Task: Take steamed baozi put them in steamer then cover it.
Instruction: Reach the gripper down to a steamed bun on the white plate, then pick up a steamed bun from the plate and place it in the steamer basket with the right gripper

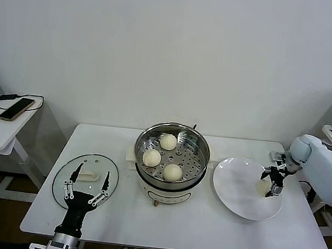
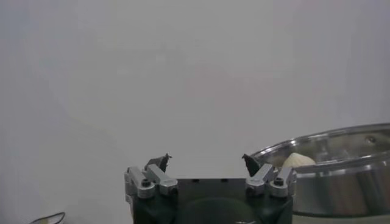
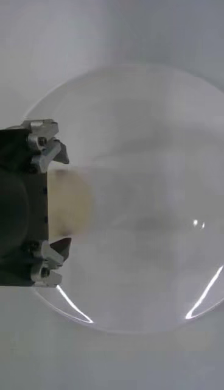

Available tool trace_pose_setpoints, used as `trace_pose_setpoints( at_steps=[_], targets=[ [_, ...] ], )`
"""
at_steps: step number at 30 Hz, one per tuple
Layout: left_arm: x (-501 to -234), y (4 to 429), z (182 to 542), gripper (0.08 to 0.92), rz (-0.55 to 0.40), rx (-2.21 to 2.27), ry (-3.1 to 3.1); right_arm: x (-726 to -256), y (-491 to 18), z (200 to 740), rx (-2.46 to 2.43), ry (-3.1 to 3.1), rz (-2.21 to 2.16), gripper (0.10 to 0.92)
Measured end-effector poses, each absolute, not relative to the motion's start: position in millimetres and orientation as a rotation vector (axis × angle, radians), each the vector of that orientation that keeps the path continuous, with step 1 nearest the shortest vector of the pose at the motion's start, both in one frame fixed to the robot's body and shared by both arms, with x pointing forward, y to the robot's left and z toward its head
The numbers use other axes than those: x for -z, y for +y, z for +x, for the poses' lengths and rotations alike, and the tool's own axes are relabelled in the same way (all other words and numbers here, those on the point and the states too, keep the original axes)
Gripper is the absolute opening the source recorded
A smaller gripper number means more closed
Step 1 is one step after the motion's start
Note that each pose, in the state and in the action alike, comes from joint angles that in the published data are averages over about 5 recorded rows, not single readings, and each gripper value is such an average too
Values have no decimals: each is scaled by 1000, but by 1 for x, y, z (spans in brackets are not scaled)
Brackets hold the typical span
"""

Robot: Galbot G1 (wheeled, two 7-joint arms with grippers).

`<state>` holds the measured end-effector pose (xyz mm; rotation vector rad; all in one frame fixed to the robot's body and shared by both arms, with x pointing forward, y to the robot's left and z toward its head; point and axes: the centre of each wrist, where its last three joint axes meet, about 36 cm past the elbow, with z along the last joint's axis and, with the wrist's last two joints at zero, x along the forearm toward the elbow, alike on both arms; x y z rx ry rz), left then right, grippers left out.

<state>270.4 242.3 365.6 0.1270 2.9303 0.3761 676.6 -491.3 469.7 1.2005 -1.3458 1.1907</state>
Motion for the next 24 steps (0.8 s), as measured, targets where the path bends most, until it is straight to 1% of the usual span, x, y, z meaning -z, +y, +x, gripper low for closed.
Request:
trace_pose_setpoints(
  at_steps=[4,7,11,17,24],
  targets=[
    [-366,242,270,823,128,-374,2930,-471,-493,676,-1191,-1348,1197,655],
    [-366,241,270,823,130,-372,2929,-476,-494,676,-1195,-1347,1197,635],
    [-368,240,271,823,136,-370,2925,-496,-492,680,-1210,-1335,1205,635],
    [-369,238,272,823,148,-368,2921,-552,-466,699,-1249,-1299,1251,643],
    [-370,237,273,823,160,-369,2915,-639,-398,719,-1318,-1297,1338,645]
  ],
)
